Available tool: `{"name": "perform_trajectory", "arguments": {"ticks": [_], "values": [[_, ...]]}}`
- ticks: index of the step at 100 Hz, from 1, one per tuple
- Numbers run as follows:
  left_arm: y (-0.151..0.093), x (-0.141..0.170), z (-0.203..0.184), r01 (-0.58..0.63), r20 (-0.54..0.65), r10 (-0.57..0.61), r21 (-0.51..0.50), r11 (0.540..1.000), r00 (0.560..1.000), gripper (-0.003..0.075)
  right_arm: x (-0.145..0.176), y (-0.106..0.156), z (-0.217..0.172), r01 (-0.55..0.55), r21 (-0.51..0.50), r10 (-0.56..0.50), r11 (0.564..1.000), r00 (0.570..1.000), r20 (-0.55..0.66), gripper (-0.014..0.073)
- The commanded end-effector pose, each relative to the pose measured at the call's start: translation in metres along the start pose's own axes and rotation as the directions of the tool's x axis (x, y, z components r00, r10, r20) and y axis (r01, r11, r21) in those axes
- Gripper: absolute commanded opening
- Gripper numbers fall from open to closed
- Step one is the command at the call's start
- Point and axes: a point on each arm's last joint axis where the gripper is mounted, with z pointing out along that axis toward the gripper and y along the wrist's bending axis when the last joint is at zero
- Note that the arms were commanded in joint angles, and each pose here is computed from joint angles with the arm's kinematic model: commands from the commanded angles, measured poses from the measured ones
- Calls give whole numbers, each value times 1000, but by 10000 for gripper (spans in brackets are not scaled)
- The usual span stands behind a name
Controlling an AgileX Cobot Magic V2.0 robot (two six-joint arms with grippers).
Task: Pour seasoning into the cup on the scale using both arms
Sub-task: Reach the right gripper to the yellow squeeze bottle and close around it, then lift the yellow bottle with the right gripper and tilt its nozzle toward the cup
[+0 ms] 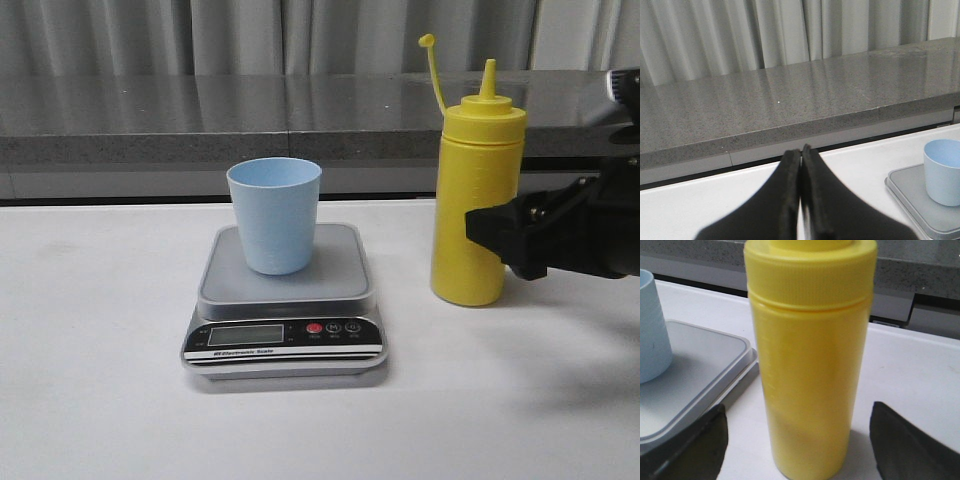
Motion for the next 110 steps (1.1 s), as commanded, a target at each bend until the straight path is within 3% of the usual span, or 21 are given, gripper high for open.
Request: {"name": "perform_trajectory", "arguments": {"ticks": [1, 89, 99, 110], "values": [[0, -16, -1, 5, 102, -5, 0, 1000, 995, -18, -25, 2, 4, 21, -29, -16, 999, 981, 192, 584], [0, -16, -1, 5, 102, -5, 0, 1000, 995, -18, -32, -7, 49, 30, -51, -19, 998, 980, 196, 578], [0, -16, -1, 5, 102, -5, 0, 1000, 995, -18, -32, -7, 49, 30, -51, -19, 998, 980, 196, 526], [0, -16, -1, 5, 102, -5, 0, 1000, 995, -18, -32, -7, 49, 31, -51, -20, 998, 980, 197, 388]]}}
